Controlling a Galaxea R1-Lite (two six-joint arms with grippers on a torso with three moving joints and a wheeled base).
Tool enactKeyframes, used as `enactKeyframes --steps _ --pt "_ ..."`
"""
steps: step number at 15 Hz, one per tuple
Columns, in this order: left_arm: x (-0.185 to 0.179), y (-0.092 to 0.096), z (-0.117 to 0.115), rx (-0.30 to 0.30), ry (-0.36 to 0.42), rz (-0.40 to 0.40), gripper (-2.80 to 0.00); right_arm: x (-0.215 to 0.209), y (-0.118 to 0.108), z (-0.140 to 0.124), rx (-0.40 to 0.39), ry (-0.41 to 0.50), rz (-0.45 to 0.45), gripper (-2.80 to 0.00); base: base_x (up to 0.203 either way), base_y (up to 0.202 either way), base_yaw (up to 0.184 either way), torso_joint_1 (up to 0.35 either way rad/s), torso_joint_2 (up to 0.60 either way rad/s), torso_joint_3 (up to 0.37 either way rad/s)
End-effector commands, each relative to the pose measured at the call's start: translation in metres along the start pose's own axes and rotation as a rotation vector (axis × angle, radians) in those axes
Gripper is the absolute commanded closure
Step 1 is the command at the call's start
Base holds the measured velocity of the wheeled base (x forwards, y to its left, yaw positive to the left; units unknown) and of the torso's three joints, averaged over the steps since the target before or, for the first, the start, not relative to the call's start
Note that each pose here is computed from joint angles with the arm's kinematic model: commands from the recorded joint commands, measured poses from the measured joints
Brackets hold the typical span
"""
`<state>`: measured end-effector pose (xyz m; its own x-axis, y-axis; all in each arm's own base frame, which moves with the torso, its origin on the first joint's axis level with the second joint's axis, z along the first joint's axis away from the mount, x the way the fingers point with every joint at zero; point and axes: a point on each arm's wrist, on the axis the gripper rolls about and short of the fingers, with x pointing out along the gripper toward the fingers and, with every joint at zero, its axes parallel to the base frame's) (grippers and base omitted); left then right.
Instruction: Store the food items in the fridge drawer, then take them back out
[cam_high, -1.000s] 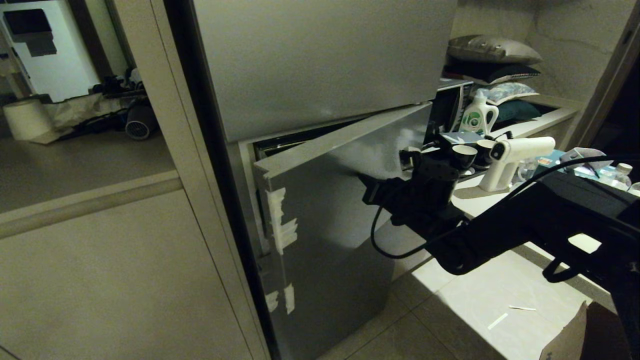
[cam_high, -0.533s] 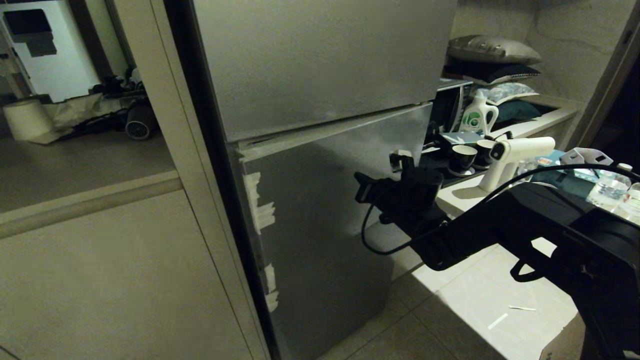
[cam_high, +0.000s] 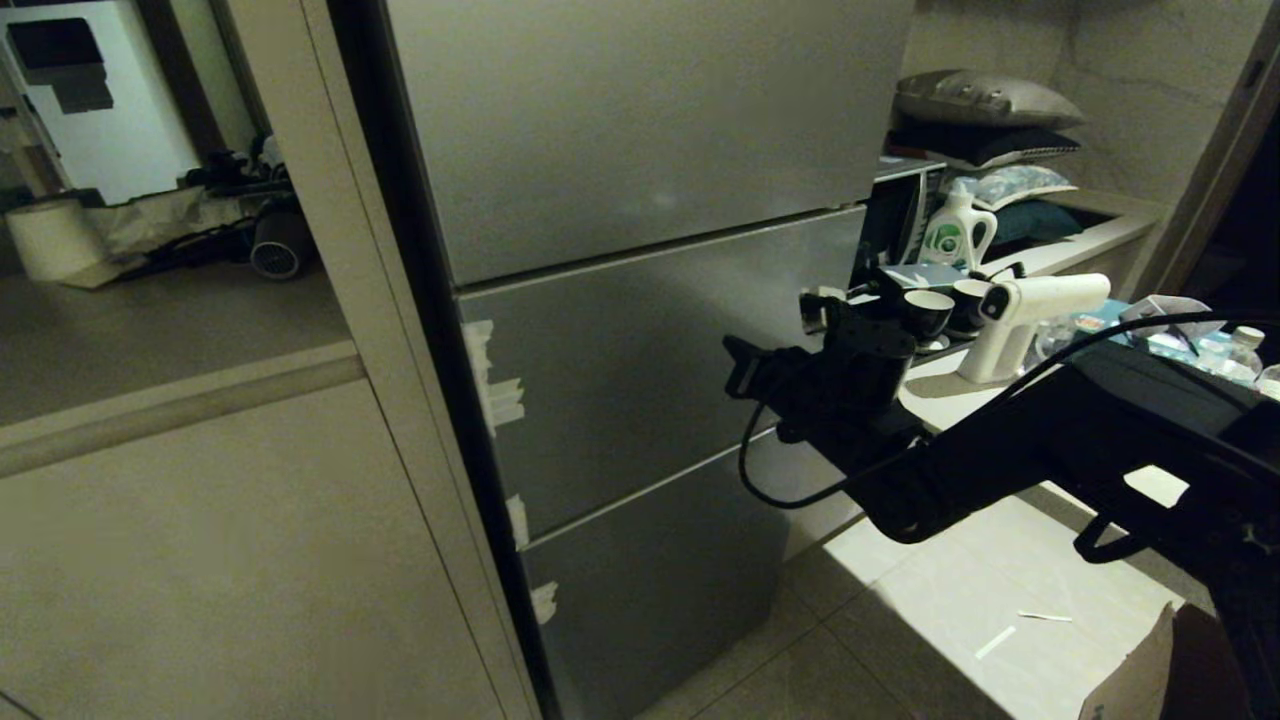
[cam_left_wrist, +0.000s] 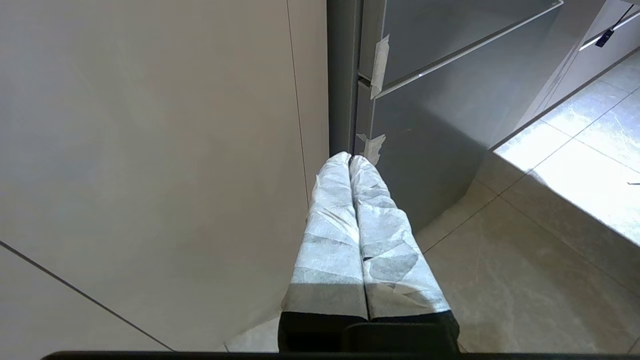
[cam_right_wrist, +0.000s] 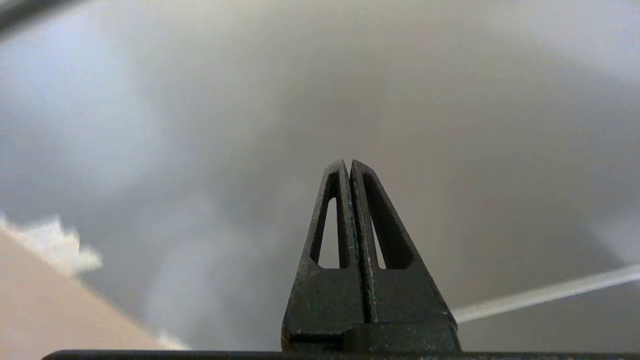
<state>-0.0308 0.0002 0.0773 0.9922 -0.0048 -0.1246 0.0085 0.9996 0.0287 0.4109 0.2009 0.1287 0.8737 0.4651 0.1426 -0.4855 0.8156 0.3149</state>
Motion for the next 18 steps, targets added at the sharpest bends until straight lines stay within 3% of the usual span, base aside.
enactKeyframes --steps 1,4,8,13,18 --pt "0.0 0.0 0.0 -0.001 0.002 0.0 0.0 -0.026 0.006 0.014 -0.007 0.025 -0.01 0.0 0.0 0.0 0.0 0.0 0.0 0.0" --pt "0.0 0.0 0.0 0.0 0.002 0.0 0.0 -0.096 0.024 0.062 -0.07 0.012 -0.047 0.0 0.0 0.0 0.0 0.0 0.0 0.0" --pt "0.0 0.0 0.0 -0.001 0.002 0.0 0.0 -0.213 0.026 0.105 -0.174 -0.055 -0.202 0.0 0.0 0.0 0.0 0.0 0.0 0.0" --pt "0.0 0.0 0.0 0.0 0.002 0.0 0.0 -0.331 0.015 0.093 -0.239 0.021 -0.368 0.0 0.0 0.0 0.0 0.0 0.0 0.0" --pt "0.0 0.0 0.0 -0.001 0.002 0.0 0.0 -0.433 0.029 0.061 -0.305 0.101 -0.416 0.0 0.0 0.0 0.0 0.0 0.0 0.0"
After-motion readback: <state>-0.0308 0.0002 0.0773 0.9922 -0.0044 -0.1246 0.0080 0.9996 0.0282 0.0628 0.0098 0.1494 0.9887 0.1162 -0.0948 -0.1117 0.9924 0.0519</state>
